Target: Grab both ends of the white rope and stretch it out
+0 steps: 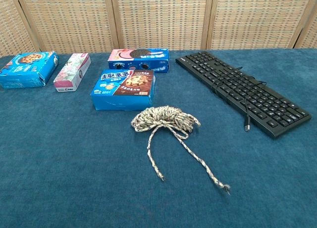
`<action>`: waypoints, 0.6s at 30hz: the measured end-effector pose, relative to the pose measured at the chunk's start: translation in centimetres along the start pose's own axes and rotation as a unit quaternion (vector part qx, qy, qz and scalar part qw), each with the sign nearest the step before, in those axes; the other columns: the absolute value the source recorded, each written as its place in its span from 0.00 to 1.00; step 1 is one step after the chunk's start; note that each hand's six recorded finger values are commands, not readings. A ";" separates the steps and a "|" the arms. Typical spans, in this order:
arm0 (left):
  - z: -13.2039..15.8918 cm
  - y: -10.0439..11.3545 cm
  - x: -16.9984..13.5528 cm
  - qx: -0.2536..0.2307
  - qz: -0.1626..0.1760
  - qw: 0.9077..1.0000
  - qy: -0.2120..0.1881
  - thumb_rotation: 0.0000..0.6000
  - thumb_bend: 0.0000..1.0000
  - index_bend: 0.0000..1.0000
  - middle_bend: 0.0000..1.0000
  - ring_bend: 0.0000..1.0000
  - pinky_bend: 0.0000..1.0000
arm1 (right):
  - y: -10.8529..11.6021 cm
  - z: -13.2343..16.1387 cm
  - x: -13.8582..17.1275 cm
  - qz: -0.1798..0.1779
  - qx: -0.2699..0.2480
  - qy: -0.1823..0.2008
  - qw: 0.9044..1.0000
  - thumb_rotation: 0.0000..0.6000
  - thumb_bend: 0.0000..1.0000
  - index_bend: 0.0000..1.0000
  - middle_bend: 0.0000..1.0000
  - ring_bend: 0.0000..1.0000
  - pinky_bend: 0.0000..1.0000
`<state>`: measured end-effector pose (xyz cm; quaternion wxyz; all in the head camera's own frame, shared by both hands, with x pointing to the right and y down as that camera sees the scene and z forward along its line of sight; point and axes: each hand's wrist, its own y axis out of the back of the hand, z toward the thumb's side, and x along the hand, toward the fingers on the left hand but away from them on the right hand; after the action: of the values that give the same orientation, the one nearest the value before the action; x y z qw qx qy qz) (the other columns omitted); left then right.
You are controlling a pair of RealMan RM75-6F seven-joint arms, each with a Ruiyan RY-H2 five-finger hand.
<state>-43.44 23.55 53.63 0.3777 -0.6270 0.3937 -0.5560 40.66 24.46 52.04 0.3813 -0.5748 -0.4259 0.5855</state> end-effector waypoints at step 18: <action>0.2 -0.1 0.4 -0.001 -0.004 1.000 0.004 1.00 0.00 0.00 0.00 0.00 0.00 | -1.1 5.3 -3.7 0.033 -0.013 0.165 0.986 1.00 0.00 0.28 0.00 0.00 0.00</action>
<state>-43.25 23.22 53.91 0.3733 -0.6270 0.3929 -0.5596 35.48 21.05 54.21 0.4194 -0.6819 -0.3462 0.4891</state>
